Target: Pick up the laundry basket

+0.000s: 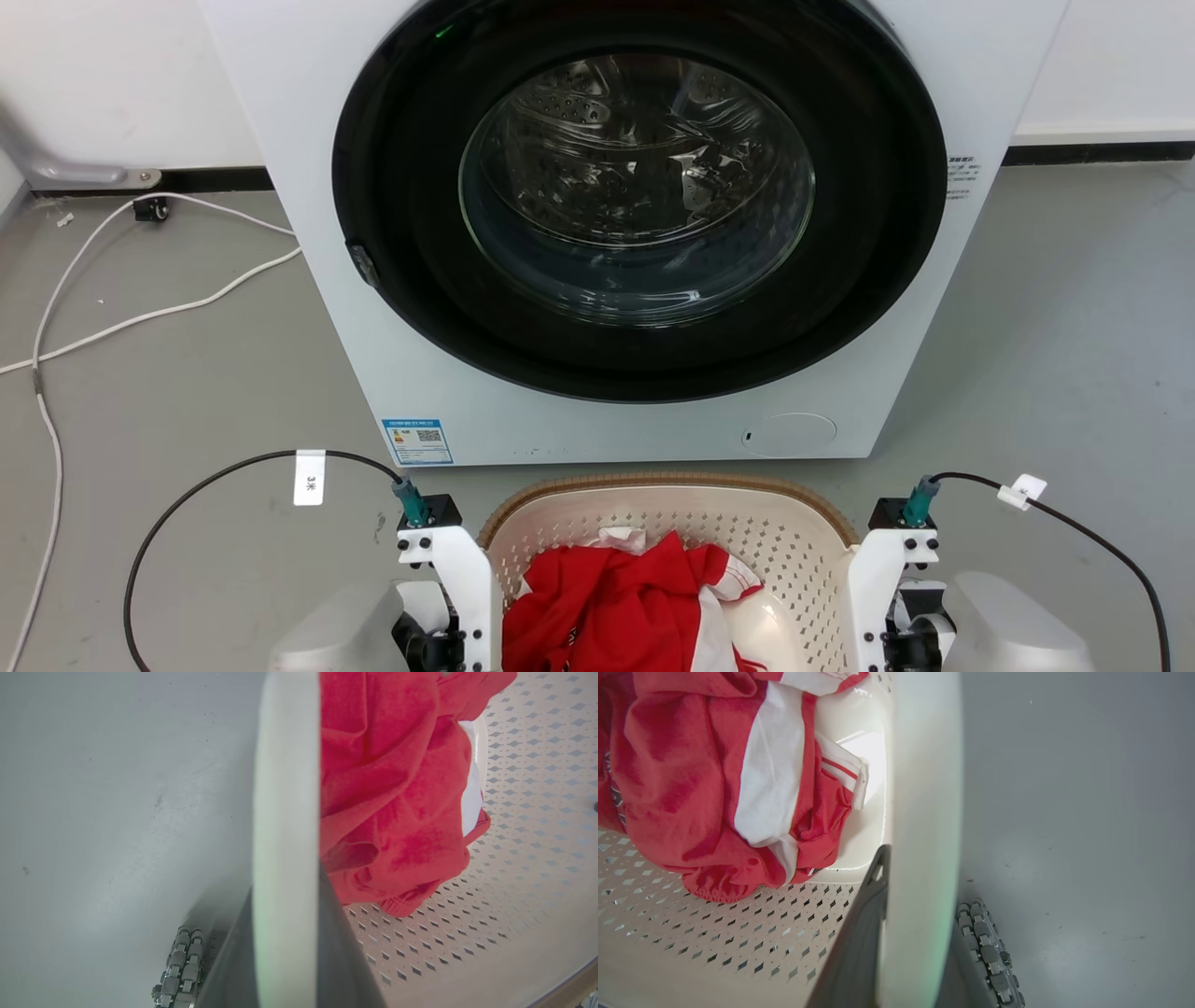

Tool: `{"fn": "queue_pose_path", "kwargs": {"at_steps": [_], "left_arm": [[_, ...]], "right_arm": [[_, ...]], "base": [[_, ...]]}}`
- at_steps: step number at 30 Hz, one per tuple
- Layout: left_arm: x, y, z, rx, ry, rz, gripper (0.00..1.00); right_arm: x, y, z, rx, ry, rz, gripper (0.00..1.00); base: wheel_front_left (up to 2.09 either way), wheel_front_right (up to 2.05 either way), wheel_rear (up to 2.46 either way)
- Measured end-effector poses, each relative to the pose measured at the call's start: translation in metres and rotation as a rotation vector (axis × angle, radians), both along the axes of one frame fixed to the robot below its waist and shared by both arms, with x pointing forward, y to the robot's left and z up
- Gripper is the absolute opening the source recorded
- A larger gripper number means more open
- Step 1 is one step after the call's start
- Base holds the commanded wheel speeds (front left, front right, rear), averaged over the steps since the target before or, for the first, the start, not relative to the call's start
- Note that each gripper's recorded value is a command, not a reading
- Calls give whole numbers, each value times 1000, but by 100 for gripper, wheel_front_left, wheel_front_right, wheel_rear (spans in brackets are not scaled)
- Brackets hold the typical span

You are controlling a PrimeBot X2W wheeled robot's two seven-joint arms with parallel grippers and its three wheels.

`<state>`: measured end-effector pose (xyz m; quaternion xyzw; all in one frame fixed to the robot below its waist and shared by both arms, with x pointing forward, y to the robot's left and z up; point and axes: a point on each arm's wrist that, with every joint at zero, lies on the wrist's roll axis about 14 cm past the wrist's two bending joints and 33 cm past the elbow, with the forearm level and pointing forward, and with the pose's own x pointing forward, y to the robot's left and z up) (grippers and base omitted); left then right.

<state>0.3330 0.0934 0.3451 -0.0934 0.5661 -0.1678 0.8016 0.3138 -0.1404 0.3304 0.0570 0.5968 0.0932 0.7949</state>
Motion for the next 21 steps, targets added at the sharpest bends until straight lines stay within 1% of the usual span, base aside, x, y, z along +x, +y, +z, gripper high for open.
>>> {"fn": "queue_pose_path", "kwargs": {"at_steps": [21], "left_arm": [[0,-2,-1,-6,9,1,0]], "right_arm": [[2,-1,1,-4,11,-2,0]], "base": [[0,0,0]]}}
